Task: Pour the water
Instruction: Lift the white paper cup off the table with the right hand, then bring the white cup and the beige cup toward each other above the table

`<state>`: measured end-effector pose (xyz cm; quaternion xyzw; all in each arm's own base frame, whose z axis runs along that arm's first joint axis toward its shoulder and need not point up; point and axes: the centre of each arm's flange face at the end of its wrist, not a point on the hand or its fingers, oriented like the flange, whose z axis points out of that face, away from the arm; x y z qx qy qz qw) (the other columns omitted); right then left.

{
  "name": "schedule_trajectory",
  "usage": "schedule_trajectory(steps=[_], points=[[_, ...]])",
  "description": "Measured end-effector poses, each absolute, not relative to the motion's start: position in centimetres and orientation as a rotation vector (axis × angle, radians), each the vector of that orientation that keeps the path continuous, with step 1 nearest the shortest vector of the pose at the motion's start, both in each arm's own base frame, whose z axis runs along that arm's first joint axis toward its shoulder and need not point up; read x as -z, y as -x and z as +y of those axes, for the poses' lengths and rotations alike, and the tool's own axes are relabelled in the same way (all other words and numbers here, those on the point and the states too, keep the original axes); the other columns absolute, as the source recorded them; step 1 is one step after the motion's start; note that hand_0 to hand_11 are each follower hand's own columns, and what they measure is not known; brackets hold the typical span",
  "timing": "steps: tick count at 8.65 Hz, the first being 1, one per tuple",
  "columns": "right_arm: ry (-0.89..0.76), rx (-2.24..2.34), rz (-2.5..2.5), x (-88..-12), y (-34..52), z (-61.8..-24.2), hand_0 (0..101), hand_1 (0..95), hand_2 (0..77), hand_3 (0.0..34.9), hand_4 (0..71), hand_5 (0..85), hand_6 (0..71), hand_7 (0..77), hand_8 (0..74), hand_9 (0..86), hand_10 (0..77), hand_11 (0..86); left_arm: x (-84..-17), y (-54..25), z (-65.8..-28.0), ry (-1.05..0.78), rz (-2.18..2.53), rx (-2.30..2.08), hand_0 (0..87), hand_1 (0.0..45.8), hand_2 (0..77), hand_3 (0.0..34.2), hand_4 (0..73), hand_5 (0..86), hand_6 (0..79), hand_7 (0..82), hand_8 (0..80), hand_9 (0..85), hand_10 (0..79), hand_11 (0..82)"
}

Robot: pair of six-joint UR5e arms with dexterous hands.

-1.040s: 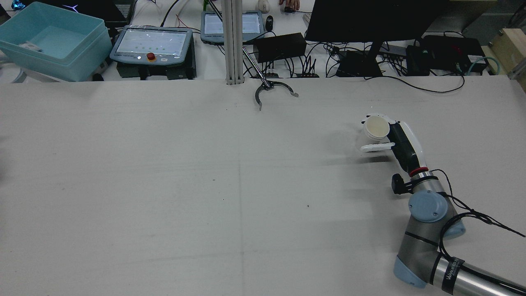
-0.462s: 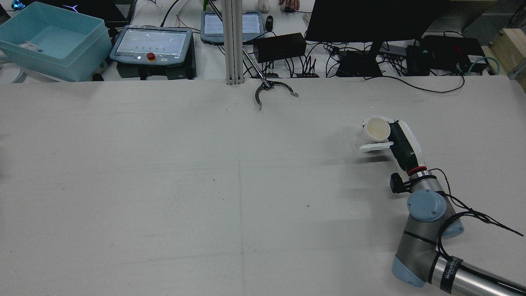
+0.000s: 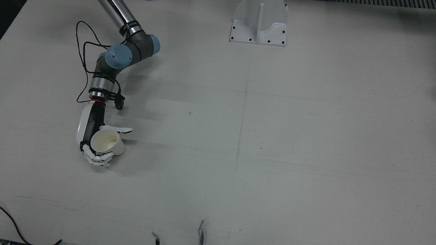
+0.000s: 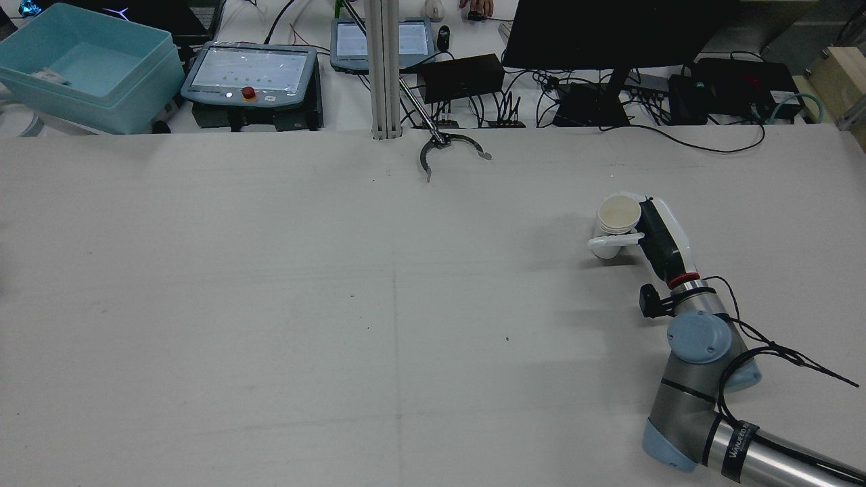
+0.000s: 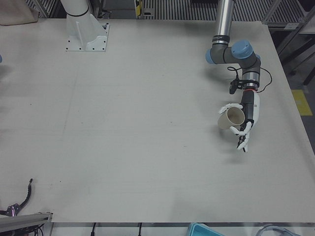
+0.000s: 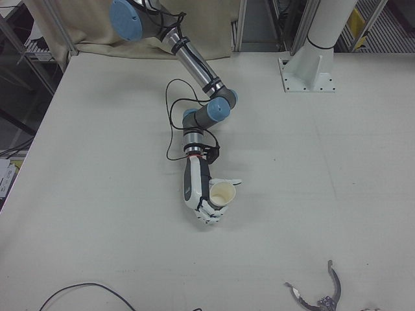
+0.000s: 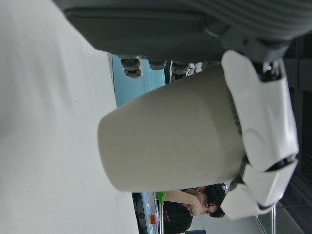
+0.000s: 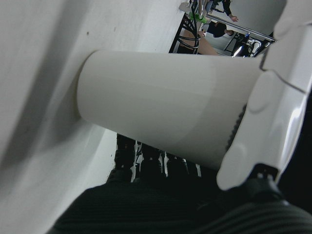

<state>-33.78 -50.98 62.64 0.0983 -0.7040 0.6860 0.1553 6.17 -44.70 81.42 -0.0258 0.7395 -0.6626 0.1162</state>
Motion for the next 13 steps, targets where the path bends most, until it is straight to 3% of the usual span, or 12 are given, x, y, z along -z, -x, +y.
schedule_trajectory(steps=[2, 3, 6, 7, 9, 13], points=[[-0.275, -1.963, -2.027, -62.1, 33.8, -51.0, 55, 11.5, 0.5, 0.0, 26.2, 47.5, 42.5, 51.3, 40.4, 55.1, 24.5, 36.5, -81.6, -6.0, -44.3, 0.077, 2.164, 1.940, 46.8, 18.5, 30.5, 0.2, 23.5, 59.5, 0.5, 22.9, 0.0, 3.3, 3.8, 7.6], [-0.270, -1.962, -2.041, -61.4, 33.7, -51.1, 56, 12.5, 7.1, 0.0, 24.5, 49.1, 42.5, 51.3, 40.4, 54.5, 23.5, 34.9, -81.5, -6.0, -44.3, 0.078, 2.170, 1.936, 46.8, 18.5, 30.5, 0.2, 23.5, 59.5, 0.5, 22.9, 0.0, 3.3, 3.8, 7.6], [-0.263, -1.963, -2.096, -58.1, 32.5, -51.7, 57, 13.6, 8.2, 0.0, 24.5, 49.1, 43.1, 51.3, 40.4, 54.0, 23.5, 35.5, -78.7, -7.0, -45.4, 0.109, 2.202, 1.894, 46.4, 18.5, 30.5, 0.2, 23.5, 59.5, 0.5, 24.0, 0.0, 3.3, 3.8, 7.6], [-0.262, -1.964, -2.115, -56.8, 31.9, -51.9, 52, 13.1, 14.2, 0.0, 23.5, 50.2, 48.0, 55.1, 43.1, 56.2, 25.1, 38.2, -77.2, -7.6, -46.1, 0.121, 2.212, 1.878, 46.4, 18.5, 30.5, 0.2, 24.0, 59.5, 2.7, 25.6, 0.0, 3.3, 3.8, 7.6], [-0.260, -1.960, -2.151, -54.2, 30.9, -52.1, 50, 10.4, 28.9, 0.0, 22.9, 52.9, 51.3, 57.8, 46.4, 61.6, 26.2, 39.3, -71.9, -10.1, -49.3, 0.177, 2.241, 1.803, 46.9, 18.0, 30.5, 0.1, 24.0, 59.5, 4.4, 27.3, 0.0, 3.3, 3.8, 7.6], [-0.351, -1.904, -2.195, -47.6, 27.3, -52.1, 50, 9.8, 30.5, 0.0, 22.4, 52.9, 51.3, 57.3, 45.8, 60.5, 26.2, 40.4, -58.1, -17.8, -56.7, 0.309, 2.267, 1.601, 48.1, 18.0, 30.5, 0.0, 24.0, 59.5, 1.6, 26.7, 0.0, 4.4, 3.8, 8.2]])
